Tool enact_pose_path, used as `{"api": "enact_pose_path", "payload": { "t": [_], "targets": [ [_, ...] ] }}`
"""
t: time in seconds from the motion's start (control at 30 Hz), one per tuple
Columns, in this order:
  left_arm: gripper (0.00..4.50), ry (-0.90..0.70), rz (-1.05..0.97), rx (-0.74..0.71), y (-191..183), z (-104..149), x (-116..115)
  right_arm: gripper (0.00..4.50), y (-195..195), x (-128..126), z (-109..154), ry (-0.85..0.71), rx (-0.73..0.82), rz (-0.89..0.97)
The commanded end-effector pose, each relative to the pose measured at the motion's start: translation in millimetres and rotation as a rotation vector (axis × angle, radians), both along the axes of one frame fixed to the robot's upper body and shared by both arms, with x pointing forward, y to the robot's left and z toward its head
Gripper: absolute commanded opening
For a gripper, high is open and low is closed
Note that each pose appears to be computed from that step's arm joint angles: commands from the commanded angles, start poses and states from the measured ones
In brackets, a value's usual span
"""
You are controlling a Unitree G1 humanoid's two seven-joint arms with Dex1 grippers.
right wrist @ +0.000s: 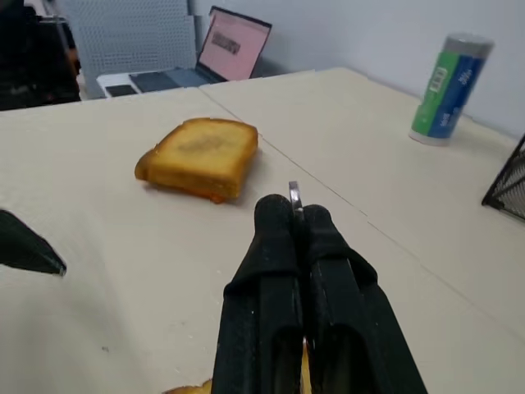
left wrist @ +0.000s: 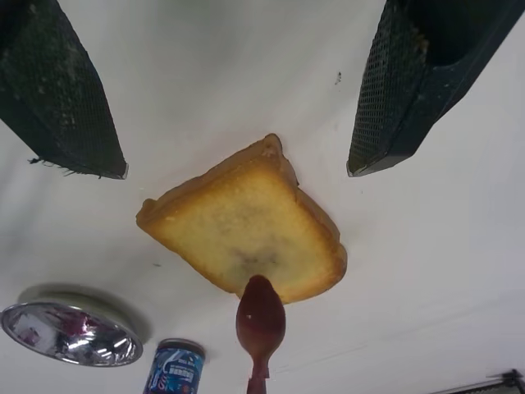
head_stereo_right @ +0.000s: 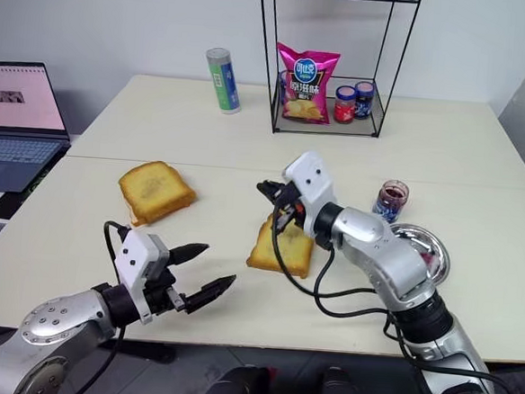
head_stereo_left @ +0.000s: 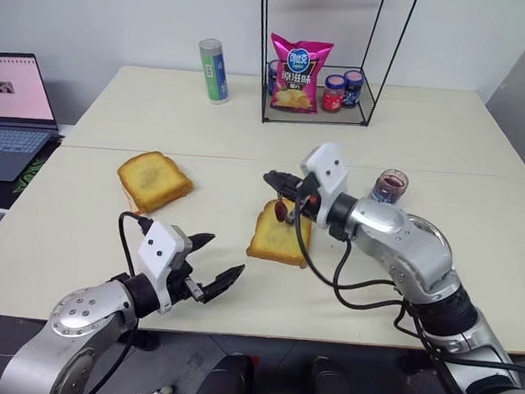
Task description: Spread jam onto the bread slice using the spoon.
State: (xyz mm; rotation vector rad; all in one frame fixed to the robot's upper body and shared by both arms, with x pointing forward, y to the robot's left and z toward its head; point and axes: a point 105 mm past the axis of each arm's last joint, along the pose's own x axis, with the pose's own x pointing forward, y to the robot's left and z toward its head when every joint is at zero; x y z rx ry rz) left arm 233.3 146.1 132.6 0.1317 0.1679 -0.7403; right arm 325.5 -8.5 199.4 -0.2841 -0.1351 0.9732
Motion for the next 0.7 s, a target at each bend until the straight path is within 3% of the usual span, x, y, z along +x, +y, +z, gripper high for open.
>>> {"api": "enact_pose_path", "payload": {
  "t": [0.03,0.37,0.53,0.6,0.7],
  "targets": [
    [4.5,-0.055,-0.018,0.001,-6,9,3,0.04,1,-4,14,-0.113,0.001,0.028],
    [4.5,-0.059,-0.05,0.002,-9,11,8,0.04,-5,-7,15,-0.133,-0.015,0.034],
    [4.5,-0.058,-0.06,0.006,-9,11,9,0.04,-11,-4,23,-0.064,0.067,0.006],
    [4.5,-0.059,-0.064,0.008,-9,11,10,0.04,-19,6,26,0.096,0.225,-0.05],
    [4.5,-0.062,-0.06,0.013,-7,12,12,0.04,-30,21,9,0.422,0.46,-0.115]
  ]
}}
